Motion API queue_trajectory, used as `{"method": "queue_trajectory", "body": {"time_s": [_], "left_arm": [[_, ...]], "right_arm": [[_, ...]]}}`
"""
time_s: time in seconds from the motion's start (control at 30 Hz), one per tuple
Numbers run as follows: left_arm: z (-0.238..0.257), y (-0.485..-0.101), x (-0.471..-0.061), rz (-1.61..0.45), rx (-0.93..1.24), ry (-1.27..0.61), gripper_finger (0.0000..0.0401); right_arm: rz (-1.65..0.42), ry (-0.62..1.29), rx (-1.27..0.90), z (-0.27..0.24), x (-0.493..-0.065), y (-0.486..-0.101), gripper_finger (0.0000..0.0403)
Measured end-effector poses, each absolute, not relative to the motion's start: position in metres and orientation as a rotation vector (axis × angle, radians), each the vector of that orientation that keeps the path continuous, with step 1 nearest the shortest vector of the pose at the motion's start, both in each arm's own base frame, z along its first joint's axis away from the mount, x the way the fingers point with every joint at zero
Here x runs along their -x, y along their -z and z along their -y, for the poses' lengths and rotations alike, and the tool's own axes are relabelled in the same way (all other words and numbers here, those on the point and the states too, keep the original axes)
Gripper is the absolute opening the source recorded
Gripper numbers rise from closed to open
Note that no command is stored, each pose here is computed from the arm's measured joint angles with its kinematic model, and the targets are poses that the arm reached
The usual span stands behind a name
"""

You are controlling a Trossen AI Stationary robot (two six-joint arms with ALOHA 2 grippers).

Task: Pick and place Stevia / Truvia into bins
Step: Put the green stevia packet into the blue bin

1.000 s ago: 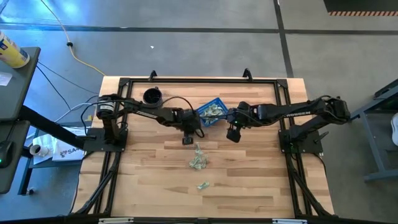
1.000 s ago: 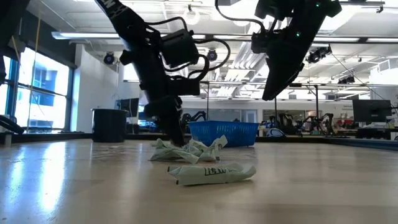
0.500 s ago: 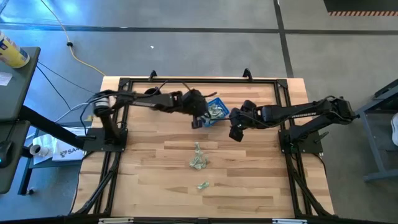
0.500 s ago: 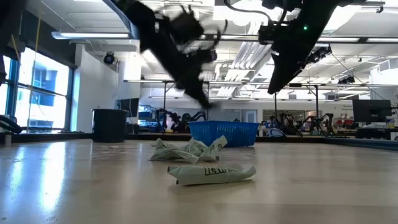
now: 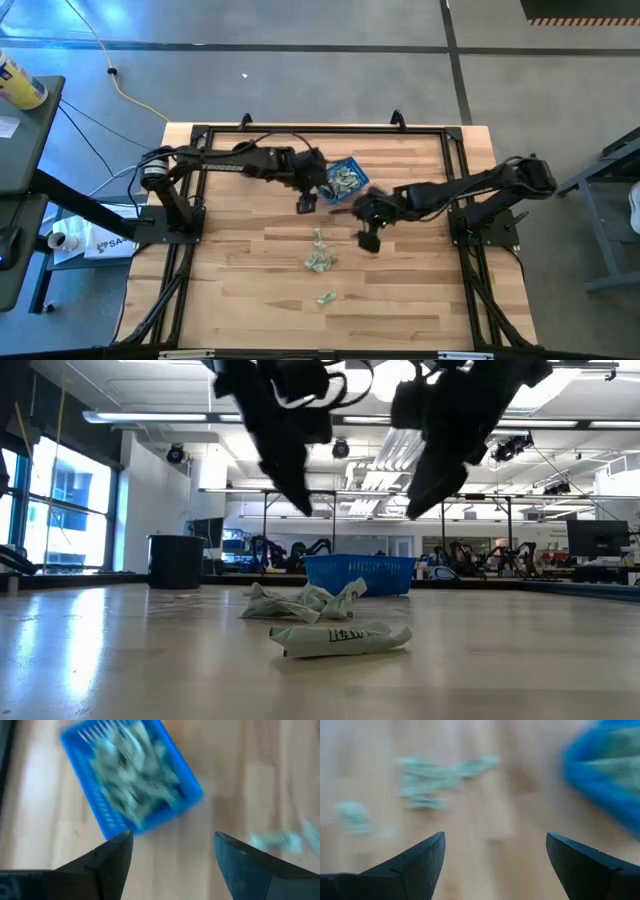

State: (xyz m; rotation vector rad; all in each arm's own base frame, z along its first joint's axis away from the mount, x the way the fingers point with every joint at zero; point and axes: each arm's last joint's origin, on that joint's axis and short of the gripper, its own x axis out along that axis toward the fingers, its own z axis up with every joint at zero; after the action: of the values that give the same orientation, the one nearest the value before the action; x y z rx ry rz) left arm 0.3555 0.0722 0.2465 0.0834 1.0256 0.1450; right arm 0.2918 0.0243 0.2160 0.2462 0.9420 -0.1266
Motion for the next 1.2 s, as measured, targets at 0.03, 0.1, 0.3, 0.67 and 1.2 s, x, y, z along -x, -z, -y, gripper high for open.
{"method": "queue_trajectory", "body": {"time_s": [0.03, 0.1, 0.3, 0.67, 1.2], "left_arm": [[-0.067, -0.246, -0.351, -1.049, -0.081, -0.138, 0.0310], [-0.059, -0.246, -0.343, -1.050, -0.073, -0.131, 0.0300], [-0.040, -0.230, -0.314, -1.088, -0.042, -0.124, 0.0256], [-0.011, -0.224, -0.271, -1.064, -0.039, -0.097, 0.0233], [-0.008, -0.243, -0.250, -1.031, -0.066, -0.166, 0.0220]], "right_arm": [[-0.942, 0.063, -0.291, -0.029, -0.298, -0.211, 0.0334], [-0.937, -0.032, -0.353, -0.043, -0.308, -0.200, 0.0334], [-0.870, -0.238, -0.245, -0.113, -0.326, -0.182, 0.0334], [-0.899, -0.229, -0.018, -0.195, -0.376, -0.143, 0.0334], [-1.177, -0.071, 0.045, -0.206, -0.394, -0.122, 0.0104]]}}
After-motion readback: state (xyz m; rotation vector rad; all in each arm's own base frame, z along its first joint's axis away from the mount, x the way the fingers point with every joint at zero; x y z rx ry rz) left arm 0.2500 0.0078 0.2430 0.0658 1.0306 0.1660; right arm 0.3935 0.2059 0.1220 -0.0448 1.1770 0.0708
